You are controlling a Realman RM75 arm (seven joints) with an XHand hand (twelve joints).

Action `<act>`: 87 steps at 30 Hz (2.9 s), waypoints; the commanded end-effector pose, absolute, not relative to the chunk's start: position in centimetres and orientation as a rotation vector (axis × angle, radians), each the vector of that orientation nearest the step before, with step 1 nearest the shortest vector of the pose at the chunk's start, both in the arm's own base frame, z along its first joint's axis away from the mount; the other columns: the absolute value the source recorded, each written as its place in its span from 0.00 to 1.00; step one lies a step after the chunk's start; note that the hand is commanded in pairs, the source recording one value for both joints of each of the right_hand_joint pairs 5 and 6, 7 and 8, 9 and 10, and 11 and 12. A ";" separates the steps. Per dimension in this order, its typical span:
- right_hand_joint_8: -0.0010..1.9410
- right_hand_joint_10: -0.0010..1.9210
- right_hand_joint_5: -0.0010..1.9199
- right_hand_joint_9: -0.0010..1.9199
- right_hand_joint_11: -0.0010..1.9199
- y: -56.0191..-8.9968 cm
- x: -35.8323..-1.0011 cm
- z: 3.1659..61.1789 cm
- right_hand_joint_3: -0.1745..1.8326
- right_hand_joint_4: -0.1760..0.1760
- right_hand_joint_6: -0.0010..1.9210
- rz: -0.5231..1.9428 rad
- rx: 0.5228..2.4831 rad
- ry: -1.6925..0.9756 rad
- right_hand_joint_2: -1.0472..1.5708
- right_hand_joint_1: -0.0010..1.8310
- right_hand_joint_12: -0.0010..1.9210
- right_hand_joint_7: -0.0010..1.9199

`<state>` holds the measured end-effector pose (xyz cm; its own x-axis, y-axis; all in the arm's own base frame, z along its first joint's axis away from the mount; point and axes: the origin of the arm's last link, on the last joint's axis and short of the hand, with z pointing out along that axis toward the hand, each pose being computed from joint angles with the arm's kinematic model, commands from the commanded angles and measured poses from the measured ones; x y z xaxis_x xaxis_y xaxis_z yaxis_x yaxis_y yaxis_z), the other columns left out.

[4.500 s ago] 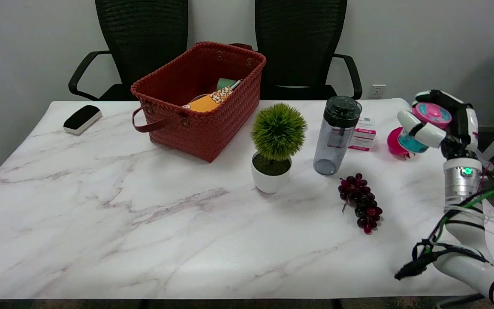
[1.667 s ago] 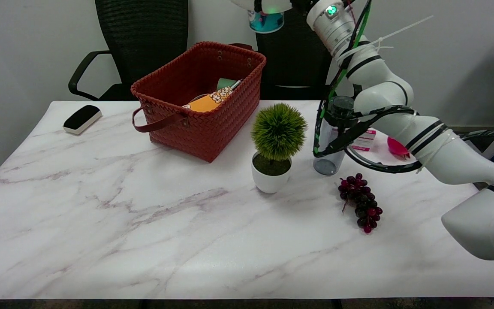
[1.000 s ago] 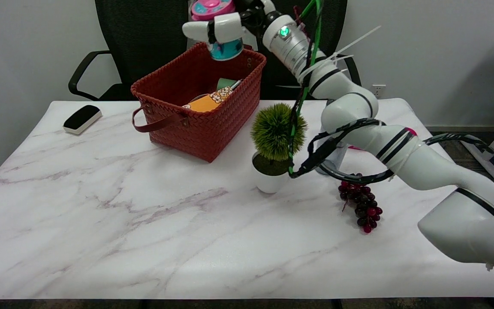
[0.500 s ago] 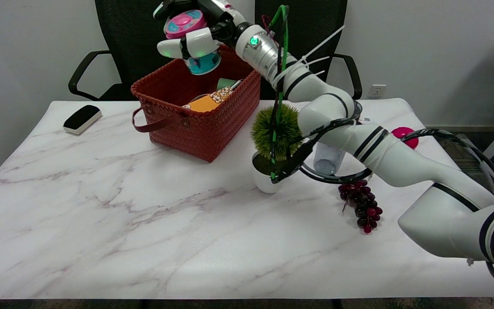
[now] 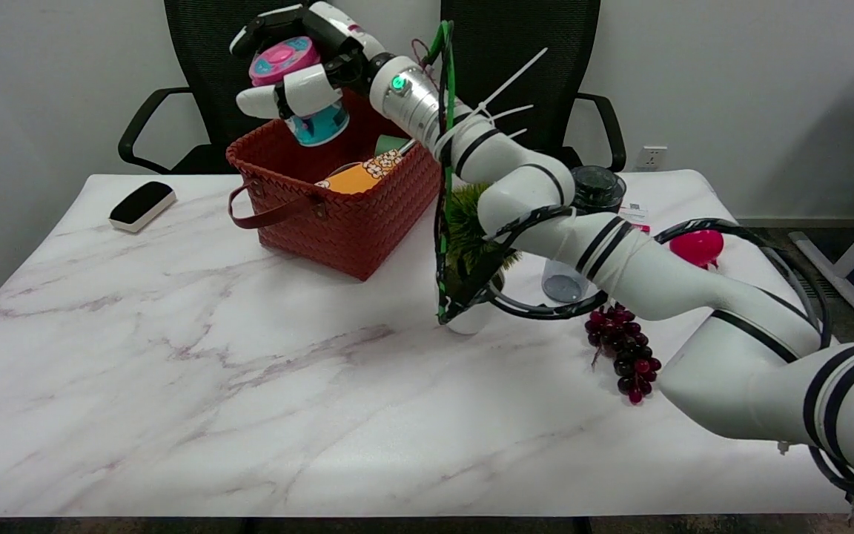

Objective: Place the pink gum jar into the brown storage basket.

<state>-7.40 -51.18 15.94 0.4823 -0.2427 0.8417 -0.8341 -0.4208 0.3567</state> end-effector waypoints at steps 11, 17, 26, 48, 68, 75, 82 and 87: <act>0.62 0.60 0.44 0.60 0.45 -52.7 -10.8 7.5 0.35 0.50 0.44 0.870 1.880 -1.020 0.81 0.71 0.45 0.63; 0.62 0.60 0.44 0.60 0.46 -54.3 -12.0 7.8 0.34 0.50 0.44 0.900 1.798 -1.028 0.81 0.71 0.46 0.63; 0.63 0.61 0.46 0.61 0.47 -56.2 -12.5 10.8 0.34 0.50 0.46 0.998 1.618 -1.070 0.83 0.70 0.47 0.64; 0.66 0.64 0.52 0.64 0.52 -57.7 -15.4 15.5 0.35 0.50 0.52 0.946 1.384 -1.083 0.88 0.67 0.52 0.67; 0.58 0.38 0.54 0.38 0.44 -57.0 -16.6 14.1 0.47 0.50 0.54 0.896 1.421 -1.070 0.82 0.67 0.44 0.58; 0.36 0.16 0.48 0.16 0.18 -57.0 -15.9 13.6 0.63 0.50 0.48 0.886 1.463 -1.047 0.63 0.69 0.18 0.37; 0.14 0.11 0.12 0.11 0.14 -56.8 -15.3 13.2 0.60 0.50 0.12 0.892 1.508 -1.017 0.40 0.66 0.14 0.15; 0.10 0.10 0.00 0.10 0.13 -56.4 -14.7 13.3 0.57 0.50 0.00 0.921 1.551 -0.986 0.39 0.66 0.13 0.10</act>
<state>-15.71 -57.05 13.86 0.3282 -0.1331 0.9352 -0.9446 -0.0383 0.3260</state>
